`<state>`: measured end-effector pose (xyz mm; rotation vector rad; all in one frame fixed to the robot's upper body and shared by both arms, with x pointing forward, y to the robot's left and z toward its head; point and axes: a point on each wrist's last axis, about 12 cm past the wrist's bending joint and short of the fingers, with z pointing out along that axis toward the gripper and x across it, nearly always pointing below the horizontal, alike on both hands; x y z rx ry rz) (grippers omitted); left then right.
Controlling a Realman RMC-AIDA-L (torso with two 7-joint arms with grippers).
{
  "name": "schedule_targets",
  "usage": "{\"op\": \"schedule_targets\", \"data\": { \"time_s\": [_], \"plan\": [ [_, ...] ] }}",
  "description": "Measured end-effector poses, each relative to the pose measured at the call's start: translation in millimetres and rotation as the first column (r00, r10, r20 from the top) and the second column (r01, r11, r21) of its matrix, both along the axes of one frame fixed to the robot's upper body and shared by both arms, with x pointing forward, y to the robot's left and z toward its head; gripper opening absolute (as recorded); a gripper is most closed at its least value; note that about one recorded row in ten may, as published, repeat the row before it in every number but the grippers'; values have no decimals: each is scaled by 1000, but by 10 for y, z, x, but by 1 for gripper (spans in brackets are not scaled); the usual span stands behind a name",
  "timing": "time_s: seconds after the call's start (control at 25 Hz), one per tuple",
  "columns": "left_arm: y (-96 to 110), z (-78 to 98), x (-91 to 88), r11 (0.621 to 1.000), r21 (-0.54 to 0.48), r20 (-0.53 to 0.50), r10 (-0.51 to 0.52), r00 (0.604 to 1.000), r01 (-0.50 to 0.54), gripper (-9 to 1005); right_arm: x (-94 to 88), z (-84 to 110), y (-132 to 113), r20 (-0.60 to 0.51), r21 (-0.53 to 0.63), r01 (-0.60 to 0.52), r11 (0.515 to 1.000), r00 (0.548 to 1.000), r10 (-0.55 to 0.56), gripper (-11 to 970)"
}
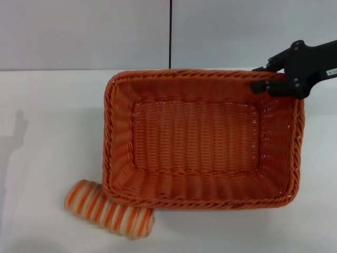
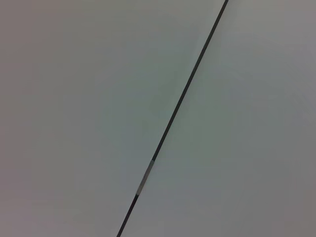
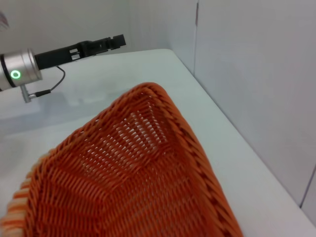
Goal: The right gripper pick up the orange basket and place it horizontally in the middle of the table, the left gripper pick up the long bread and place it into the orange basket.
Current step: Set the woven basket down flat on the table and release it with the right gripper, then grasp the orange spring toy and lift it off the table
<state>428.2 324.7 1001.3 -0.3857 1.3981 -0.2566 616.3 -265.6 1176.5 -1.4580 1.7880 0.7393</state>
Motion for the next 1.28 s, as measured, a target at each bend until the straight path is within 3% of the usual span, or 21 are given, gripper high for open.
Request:
{"op": "schedule_targets", "data": {
  "time_s": [0.36, 0.4, 0.56, 0.72, 0.84, 0.96, 1.0, 1.04, 1.12, 1.16, 1.2, 1.24, 1.28],
  "plan": [
    [-9, 11, 48, 1000, 3, 2, -8, 1000, 8, 842, 22, -19, 23, 44, -3, 29, 1000, 999, -29, 284],
    [-9, 11, 49, 1000, 3, 2, -8, 1000, 8, 841, 17, -16, 11, 67, 0, 47, 999, 997, -46, 484],
    [-7, 11, 50, 1000, 4, 1, -8, 1000, 8, 841, 12, -15, -16, 119, 18, 90, 996, 989, -92, 495],
    [-10, 16, 63, 1000, 5, 3, -10, 1000, 10, 841, -21, -33, -131, 197, 83, 170, 982, 963, -183, 501],
    [-10, 19, 70, 1000, 6, 4, -11, 1000, 11, 840, -99, -58, -304, 220, 211, 248, 946, 931, -293, 501],
    [-9, 30, 79, 999, 19, 9, -31, 999, 30, 840, -286, -148, -563, 194, 379, 339, 861, 880, -433, 501],
    [-12, 51, 89, 995, 54, 17, -79, 997, 78, 840, -469, -247, -743, 156, 490, 392, 779, 840, -520, 501],
    [-12, 51, 89, 995, 54, 17, -79, 997, 78, 840, -469, -247, -743, 156, 490, 392, 779, 840, -520, 501],
    [-12, 51, 89, 995, 54, 17, -79, 997, 78, 840, -666, -355, -913, 109, 586, 437, 683, 792, -601, 501],
    [30, 145, 138, 969, 136, 51, -216, 975, 208, 840, -784, -429, -1005, 75, 630, 464, 623, 762, -643, 501],
    [109, 204, 184, 953, 136, 58, -279, 959, 269, 840, -1039, -587, -1191, 5, 703, 515, 491, 687, -727, 501],
    [109, 204, 184, 953, 136, 58, -279, 959, 269, 839, -1039, -587, -1191, 5, 703, 515, 491, 687, -727, 501],
    [171, 252, 226, 938, 125, 55, -333, 941, 324, 839, -1182, -672, -1276, -28, 735, 533, 420, 642, -766, 501]
  ]
}}
